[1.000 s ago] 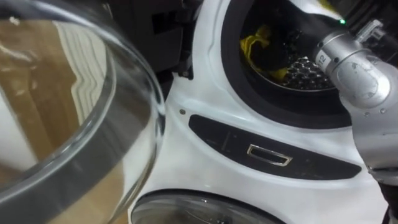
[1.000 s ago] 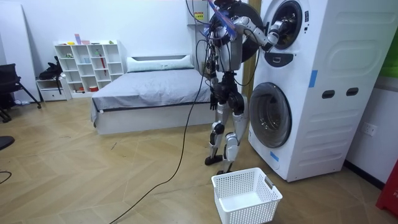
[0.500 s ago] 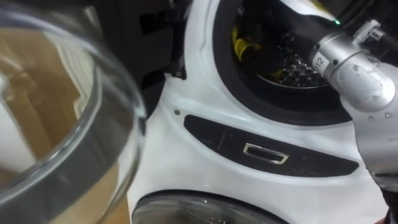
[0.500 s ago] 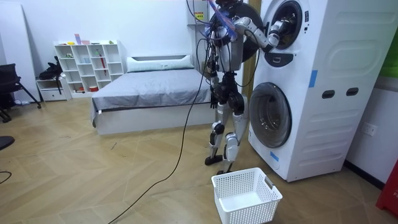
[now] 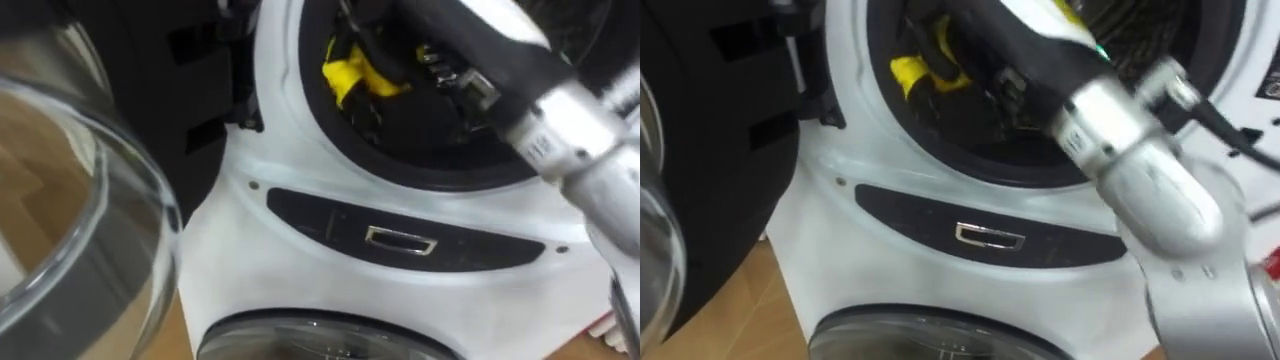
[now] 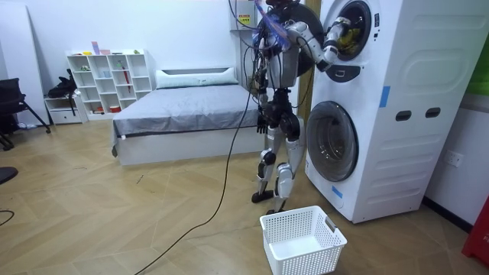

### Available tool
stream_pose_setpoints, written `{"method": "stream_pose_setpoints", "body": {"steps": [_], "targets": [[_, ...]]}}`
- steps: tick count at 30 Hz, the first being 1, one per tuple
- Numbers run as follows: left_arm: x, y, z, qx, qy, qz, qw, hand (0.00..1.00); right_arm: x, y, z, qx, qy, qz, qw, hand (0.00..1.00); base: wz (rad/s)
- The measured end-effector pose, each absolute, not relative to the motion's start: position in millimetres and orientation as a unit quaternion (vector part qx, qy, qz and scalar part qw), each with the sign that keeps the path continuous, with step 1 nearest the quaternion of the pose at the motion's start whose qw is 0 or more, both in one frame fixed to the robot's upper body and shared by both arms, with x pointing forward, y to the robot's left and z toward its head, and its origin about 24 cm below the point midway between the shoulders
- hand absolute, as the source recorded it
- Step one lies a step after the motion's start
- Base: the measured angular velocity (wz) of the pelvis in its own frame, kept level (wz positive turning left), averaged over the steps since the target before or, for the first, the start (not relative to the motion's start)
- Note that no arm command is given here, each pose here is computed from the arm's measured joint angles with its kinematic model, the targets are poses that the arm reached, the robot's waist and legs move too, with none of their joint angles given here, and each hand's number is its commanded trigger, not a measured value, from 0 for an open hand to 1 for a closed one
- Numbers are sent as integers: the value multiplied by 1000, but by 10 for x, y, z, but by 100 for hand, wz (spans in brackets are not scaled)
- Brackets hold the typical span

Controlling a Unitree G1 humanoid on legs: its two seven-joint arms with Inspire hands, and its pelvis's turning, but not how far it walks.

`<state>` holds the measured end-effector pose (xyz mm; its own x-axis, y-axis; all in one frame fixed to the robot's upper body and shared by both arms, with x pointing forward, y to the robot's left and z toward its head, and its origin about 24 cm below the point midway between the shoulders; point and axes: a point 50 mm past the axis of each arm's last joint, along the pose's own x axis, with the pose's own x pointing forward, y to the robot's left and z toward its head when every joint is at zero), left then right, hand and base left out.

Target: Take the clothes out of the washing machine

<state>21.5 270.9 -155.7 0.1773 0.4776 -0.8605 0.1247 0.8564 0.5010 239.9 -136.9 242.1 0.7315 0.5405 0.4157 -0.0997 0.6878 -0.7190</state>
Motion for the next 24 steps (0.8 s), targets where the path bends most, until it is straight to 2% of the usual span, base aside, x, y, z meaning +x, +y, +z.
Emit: {"method": "stream_pose_setpoints", "body": {"steps": [3, 12, 24], "targets": [[121, 2665, -1573, 234, 633, 120, 728, 0, 2352, -1487, 2381, -308, -317, 186, 877, 100, -6], [-160, 2715, -1550, 207, 643, 158, 720, 0, 2157, -1936, 2394, -257, -340, 97, 900, 100, -10], [-284, 2718, -1551, 188, 643, 177, 721, 0, 1842, -2443, 2571, -252, -413, -86, 871, 100, -3]]}}
